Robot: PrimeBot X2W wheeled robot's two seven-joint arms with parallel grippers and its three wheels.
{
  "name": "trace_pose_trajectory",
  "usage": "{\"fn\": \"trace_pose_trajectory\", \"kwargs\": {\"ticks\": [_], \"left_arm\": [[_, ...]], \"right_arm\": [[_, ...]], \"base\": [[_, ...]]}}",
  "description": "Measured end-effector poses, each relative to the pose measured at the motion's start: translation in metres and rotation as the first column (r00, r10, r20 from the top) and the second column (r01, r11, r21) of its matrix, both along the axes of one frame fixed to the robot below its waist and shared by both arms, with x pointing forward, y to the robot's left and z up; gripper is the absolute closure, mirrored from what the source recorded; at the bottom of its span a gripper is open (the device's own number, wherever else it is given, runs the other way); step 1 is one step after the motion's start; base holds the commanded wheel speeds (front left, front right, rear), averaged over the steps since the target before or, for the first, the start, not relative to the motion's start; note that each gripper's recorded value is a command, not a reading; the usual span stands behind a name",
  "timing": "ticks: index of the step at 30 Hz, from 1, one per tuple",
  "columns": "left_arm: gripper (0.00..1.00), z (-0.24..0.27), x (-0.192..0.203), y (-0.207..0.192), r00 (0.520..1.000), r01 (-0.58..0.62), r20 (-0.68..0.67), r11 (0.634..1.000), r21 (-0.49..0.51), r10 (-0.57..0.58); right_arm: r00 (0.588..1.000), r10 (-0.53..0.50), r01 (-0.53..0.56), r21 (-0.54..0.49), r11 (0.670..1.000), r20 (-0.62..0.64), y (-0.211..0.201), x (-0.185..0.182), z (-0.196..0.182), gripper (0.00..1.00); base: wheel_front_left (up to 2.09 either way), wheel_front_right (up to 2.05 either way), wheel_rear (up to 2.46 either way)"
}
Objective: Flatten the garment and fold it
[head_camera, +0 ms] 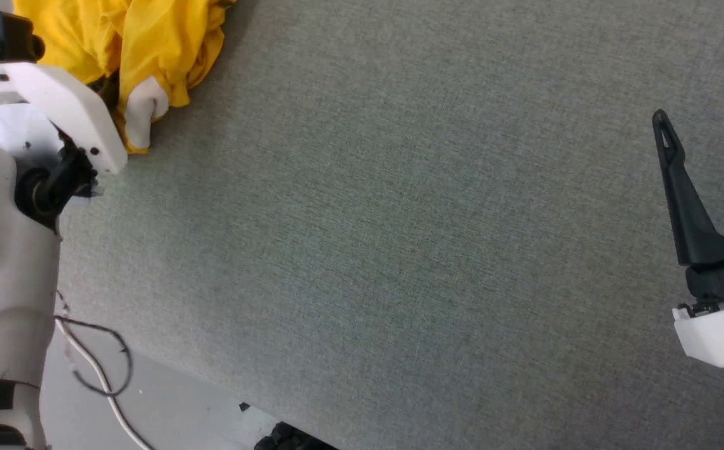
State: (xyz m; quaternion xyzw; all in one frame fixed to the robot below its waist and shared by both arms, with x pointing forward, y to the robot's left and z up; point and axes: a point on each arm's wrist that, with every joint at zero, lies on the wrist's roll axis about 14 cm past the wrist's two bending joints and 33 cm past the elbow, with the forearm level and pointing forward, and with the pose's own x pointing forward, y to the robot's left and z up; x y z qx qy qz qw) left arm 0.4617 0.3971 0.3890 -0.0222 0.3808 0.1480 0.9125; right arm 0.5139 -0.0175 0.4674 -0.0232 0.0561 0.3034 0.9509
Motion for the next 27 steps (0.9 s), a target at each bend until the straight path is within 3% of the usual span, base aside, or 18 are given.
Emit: {"fn": "trace_pose_trajectory", "kwargs": {"ticks": [4,11,19,27], "left_arm": [[1.00,0.023,0.003,0.012,0.999,0.008,0.050,0.998,0.059,-0.011],[1.00,0.112,0.017,0.038,0.972,0.030,0.219,0.972,0.234,-0.083],[1.00,0.248,0.039,0.018,0.851,0.034,0.482,0.937,0.347,-0.210],[1.00,0.335,0.029,-0.031,0.749,0.107,0.575,0.917,0.385,-0.329]], "right_arm": [[1.000,-0.007,0.006,0.043,0.999,0.011,0.003,-0.003,0.010,0.00],[0.998,-0.035,0.028,0.116,0.993,0.059,0.007,-0.012,0.039,0.00],[0.990,-0.103,0.086,0.168,0.982,0.093,-0.005,-0.031,0.066,0.00],[0.973,-0.180,0.151,0.195,0.969,0.143,-0.027,-0.056,0.094,0.00]], "base": [[0.00,0.00,0.00],[0.00,0.00,0.00],[0.00,0.00,0.00],[0.00,0.00,0.00]]}}
